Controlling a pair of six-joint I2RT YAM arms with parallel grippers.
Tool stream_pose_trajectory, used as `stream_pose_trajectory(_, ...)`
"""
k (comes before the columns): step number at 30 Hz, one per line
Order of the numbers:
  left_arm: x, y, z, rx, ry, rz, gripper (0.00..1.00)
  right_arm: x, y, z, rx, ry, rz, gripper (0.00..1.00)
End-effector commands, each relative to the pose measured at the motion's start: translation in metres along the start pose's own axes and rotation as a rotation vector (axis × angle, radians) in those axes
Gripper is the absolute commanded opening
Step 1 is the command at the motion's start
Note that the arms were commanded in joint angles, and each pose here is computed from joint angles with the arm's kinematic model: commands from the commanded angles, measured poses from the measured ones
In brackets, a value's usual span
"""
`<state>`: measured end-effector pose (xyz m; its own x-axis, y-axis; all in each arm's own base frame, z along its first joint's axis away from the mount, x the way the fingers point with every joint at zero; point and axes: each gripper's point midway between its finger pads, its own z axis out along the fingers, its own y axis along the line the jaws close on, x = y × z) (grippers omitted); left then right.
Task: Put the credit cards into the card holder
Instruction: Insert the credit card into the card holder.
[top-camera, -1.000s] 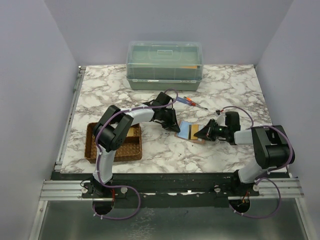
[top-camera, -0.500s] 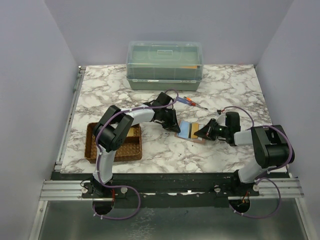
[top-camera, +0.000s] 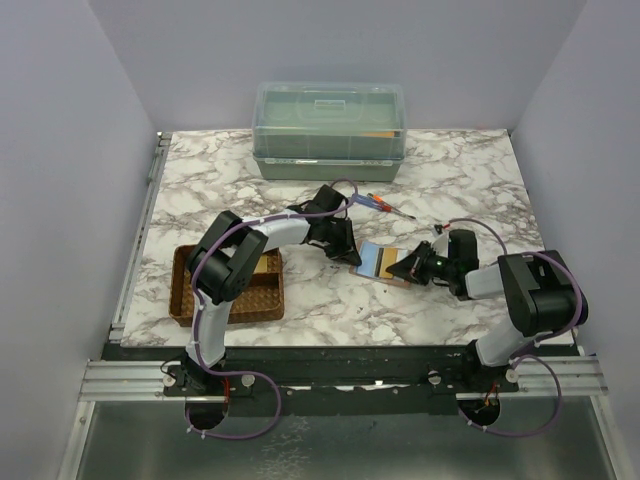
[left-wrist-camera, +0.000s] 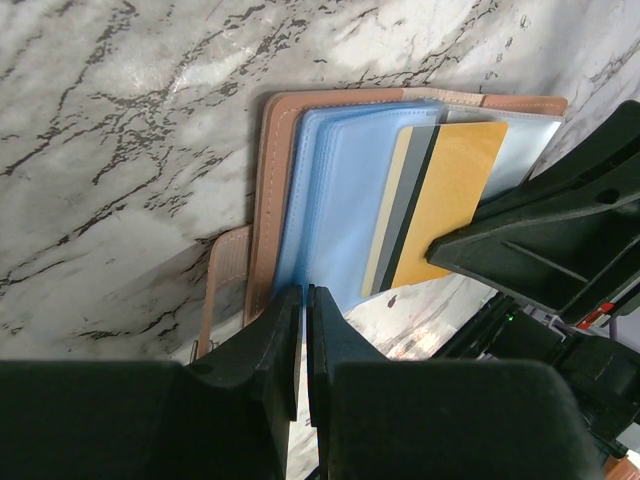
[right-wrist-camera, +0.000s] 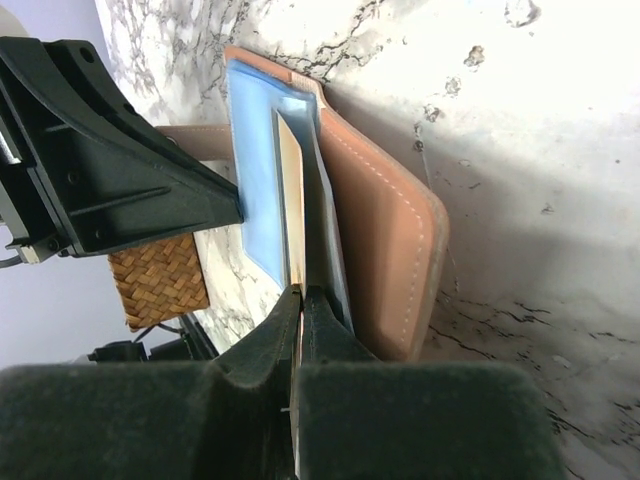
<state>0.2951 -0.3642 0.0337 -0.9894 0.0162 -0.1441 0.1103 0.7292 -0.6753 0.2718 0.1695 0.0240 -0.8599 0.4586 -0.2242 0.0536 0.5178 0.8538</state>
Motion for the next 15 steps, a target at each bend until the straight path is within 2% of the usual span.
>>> stream_pose_trajectory(1, 0.011, 0.000, 0.008, -0.016, 0.037, 0.016, 0.13, 0.001, -0.013, 0.006, 0.066, 0.002, -0.006, 0.01)
stream_pose_trajectory(5, 0.007, -0.006, 0.004, -0.007, 0.022, 0.035, 0.13, -0.001, -0.017, 0.005, 0.106, 0.006, -0.022, 0.05)
stream_pose_trajectory(12, -0.012, -0.005, -0.014, -0.054, -0.057, 0.086, 0.18, -0.003, -0.032, -0.010, 0.254, -0.003, -0.066, 0.21)
stream_pose_trajectory(15, -0.013, -0.004, -0.015, -0.060, -0.064, 0.085, 0.19, -0.002, -0.028, -0.012, 0.251, -0.001, -0.071, 0.24)
